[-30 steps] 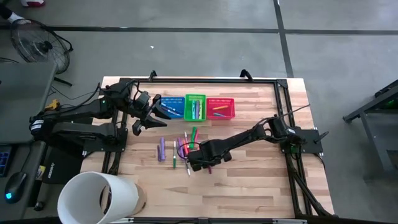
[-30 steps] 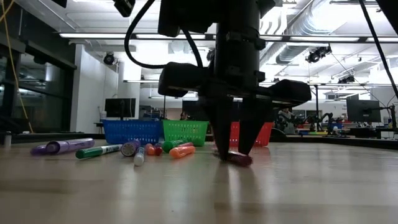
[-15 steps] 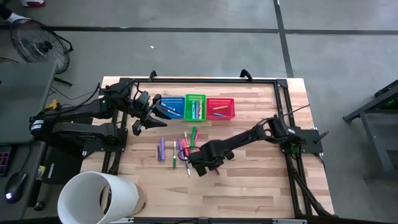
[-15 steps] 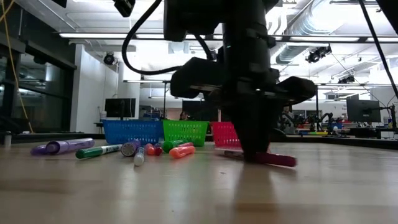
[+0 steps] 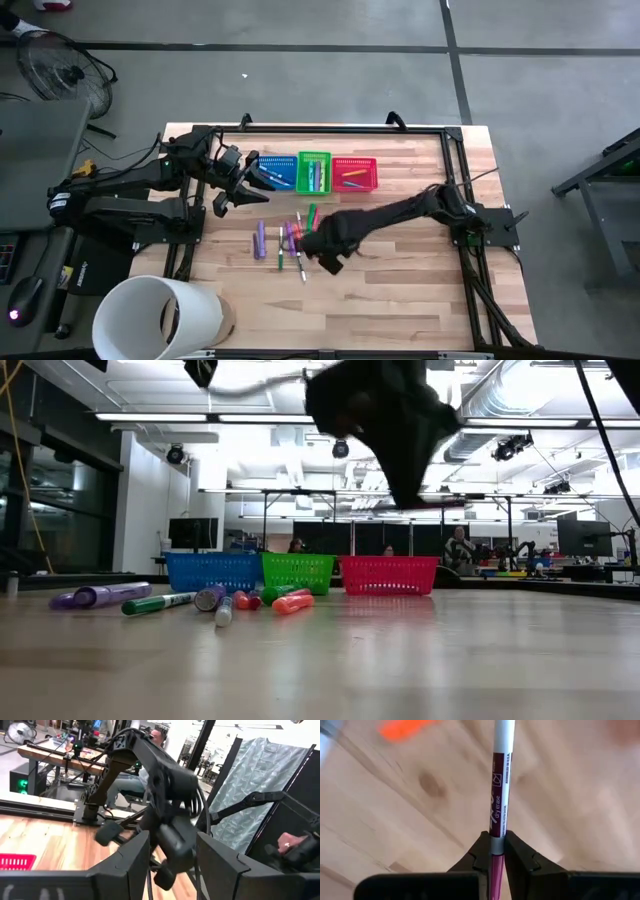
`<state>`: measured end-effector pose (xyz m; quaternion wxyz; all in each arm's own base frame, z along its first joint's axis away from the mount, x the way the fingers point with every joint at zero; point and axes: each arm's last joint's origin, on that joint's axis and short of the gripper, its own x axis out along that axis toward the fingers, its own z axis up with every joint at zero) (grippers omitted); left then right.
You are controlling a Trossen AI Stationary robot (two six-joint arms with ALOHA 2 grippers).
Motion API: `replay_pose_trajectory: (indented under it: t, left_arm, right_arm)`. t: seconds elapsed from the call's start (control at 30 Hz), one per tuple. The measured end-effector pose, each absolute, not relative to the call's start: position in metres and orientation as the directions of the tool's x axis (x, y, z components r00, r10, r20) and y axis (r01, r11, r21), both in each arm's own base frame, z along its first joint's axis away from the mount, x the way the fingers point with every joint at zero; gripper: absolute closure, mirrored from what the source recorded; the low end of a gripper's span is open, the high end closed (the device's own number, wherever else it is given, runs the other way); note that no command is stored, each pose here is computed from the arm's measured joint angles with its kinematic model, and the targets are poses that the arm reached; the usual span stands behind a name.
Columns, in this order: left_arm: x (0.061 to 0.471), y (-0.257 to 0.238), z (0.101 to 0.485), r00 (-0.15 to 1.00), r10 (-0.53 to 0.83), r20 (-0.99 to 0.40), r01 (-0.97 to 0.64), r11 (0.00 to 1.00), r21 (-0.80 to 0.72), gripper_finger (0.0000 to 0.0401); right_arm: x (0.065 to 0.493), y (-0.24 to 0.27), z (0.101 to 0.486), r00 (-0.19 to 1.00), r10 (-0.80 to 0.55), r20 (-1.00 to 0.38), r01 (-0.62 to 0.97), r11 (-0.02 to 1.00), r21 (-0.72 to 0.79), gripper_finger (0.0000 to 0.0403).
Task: Pick & Place Markers
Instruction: Put the purple marker into the blue bin
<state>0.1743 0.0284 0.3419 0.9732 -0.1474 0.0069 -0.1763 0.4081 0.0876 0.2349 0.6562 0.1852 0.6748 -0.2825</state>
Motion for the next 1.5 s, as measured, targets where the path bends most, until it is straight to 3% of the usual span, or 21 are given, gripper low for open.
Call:
replay_pose_trajectory:
  t: [0.17,0.43,0.83,1.13,1.5]
  left_arm:
    - [0.175,0.030,0.342,0.953,-0.300,0.043,0.299,0.907,-0.297,0.0242]
    - [0.175,0.032,0.345,0.977,-0.201,0.069,0.212,0.928,-0.306,0.0242]
    - [0.182,0.042,0.336,0.998,0.060,-0.007,-0.060,0.957,-0.283,0.0242]
    - [0.200,0.049,0.322,0.985,0.155,-0.076,-0.170,0.948,-0.269,0.0242]
    - [0.229,0.057,0.321,0.984,0.166,0.069,-0.141,0.949,-0.283,0.0242]
  right_arm:
    - [0.422,0.050,0.263,0.041,-0.188,-0.981,0.461,0.875,-0.149,0.0382]
    - [0.432,-0.025,0.277,0.104,-0.232,-0.967,0.336,0.923,-0.186,0.0382]
    - [0.414,-0.067,0.298,0.116,-0.141,-0.983,0.186,0.975,-0.118,0.0382]
    - [0.382,-0.081,0.363,0.336,-0.213,-0.918,0.209,0.967,-0.147,0.0382]
    - [0.369,-0.075,0.413,0.621,-0.184,-0.762,0.129,0.983,-0.132,0.0382]
